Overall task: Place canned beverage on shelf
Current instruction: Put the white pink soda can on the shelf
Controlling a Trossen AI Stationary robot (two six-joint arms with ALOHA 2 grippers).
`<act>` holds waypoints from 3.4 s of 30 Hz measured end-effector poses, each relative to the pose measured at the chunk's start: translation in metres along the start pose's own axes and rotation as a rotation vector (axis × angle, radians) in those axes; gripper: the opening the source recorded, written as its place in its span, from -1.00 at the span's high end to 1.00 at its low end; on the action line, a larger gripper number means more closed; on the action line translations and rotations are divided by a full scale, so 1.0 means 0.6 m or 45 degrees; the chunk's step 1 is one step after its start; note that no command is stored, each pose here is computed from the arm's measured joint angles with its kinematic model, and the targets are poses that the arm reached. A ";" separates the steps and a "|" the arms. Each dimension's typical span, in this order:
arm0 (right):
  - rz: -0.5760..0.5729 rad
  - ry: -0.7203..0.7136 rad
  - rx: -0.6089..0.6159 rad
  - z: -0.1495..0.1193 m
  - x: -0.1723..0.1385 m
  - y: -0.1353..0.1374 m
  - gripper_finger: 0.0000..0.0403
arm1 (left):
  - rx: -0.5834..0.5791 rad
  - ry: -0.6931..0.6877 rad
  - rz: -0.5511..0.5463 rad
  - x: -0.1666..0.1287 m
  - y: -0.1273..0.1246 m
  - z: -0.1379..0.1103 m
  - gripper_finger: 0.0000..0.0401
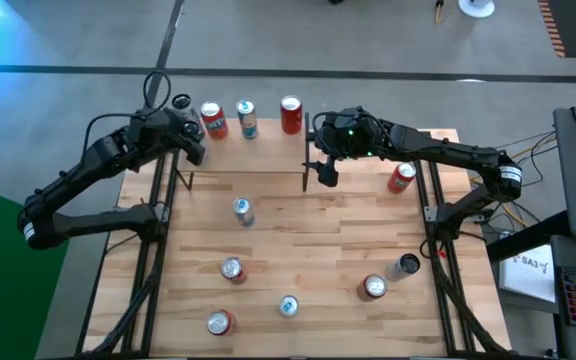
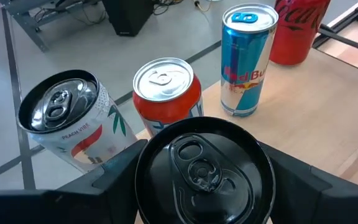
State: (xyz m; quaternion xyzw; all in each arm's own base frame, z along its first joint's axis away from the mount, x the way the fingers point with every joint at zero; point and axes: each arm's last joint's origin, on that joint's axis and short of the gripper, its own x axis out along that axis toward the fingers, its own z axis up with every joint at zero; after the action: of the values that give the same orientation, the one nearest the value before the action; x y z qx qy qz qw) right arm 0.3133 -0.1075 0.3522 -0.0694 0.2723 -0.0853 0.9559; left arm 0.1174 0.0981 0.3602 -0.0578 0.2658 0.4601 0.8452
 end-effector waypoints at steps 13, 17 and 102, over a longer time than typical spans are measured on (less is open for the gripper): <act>0.001 0.001 -0.003 0.000 0.000 0.000 -0.62 | 0.016 0.043 0.076 0.021 -0.005 0.002 -0.31; 0.001 0.001 -0.004 0.000 0.001 0.000 -0.62 | 0.017 0.044 0.076 0.021 -0.005 0.003 -0.32; 0.069 -0.002 -0.042 0.006 0.003 0.032 -0.62 | -0.074 0.154 0.023 0.001 -0.068 0.013 0.74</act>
State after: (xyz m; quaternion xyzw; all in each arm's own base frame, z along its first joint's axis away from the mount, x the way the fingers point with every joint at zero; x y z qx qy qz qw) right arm 0.3191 -0.0885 0.3509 -0.0778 0.2749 -0.0548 0.9568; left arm 0.1536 0.0779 0.3609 -0.1076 0.3036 0.4708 0.8213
